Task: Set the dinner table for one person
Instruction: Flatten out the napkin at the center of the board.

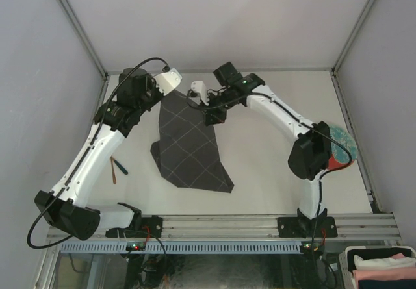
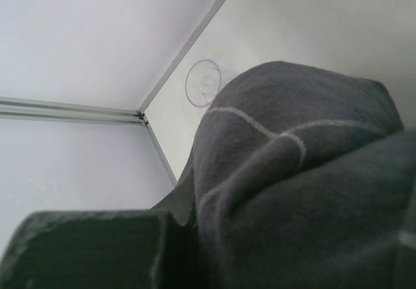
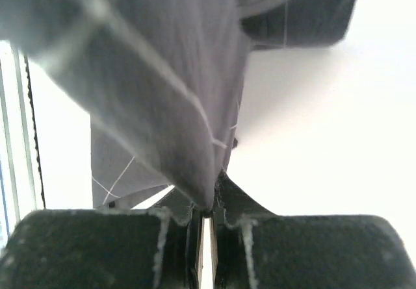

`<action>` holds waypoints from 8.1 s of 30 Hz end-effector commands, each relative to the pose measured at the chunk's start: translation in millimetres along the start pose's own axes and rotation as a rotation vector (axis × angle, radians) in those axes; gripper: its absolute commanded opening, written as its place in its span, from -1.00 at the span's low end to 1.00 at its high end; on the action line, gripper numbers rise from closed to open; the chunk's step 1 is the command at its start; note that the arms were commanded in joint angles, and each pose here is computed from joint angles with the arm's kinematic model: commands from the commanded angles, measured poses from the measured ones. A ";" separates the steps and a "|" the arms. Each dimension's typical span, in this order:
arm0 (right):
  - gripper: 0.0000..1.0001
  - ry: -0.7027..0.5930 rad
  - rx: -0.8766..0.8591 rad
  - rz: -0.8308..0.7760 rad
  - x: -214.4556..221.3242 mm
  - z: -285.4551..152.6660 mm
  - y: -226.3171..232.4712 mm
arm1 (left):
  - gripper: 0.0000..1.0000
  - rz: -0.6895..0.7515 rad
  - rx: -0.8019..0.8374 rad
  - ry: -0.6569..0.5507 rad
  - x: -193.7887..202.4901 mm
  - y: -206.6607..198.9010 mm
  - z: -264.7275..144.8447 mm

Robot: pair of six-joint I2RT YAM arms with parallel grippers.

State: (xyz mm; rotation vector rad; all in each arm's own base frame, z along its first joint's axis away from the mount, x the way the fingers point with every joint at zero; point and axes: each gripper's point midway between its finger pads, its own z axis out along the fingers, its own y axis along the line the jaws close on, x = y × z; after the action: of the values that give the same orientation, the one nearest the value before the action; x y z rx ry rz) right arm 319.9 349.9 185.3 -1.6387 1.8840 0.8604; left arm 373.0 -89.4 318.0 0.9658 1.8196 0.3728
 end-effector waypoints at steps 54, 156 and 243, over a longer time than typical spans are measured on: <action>-1.00 -0.118 0.254 0.012 12.1 -141.4 -20.9 | -1.00 0.020 0.073 -0.078 33.8 -45.9 2.9; 0.91 -0.097 0.131 -0.038 9.7 -93.4 4.8 | 1.00 -0.038 0.461 -0.031 -11.3 -17.0 21.7; 0.99 0.089 0.241 -0.186 100.1 -95.9 43.6 | 1.00 -0.109 0.121 0.099 61.0 -40.1 19.6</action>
State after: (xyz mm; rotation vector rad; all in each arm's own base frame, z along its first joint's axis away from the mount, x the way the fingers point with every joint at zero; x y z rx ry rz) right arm 247.6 207.9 150.9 -1.7599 1.9465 0.6023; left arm 356.2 -58.0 236.3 1.0137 2.0512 0.3435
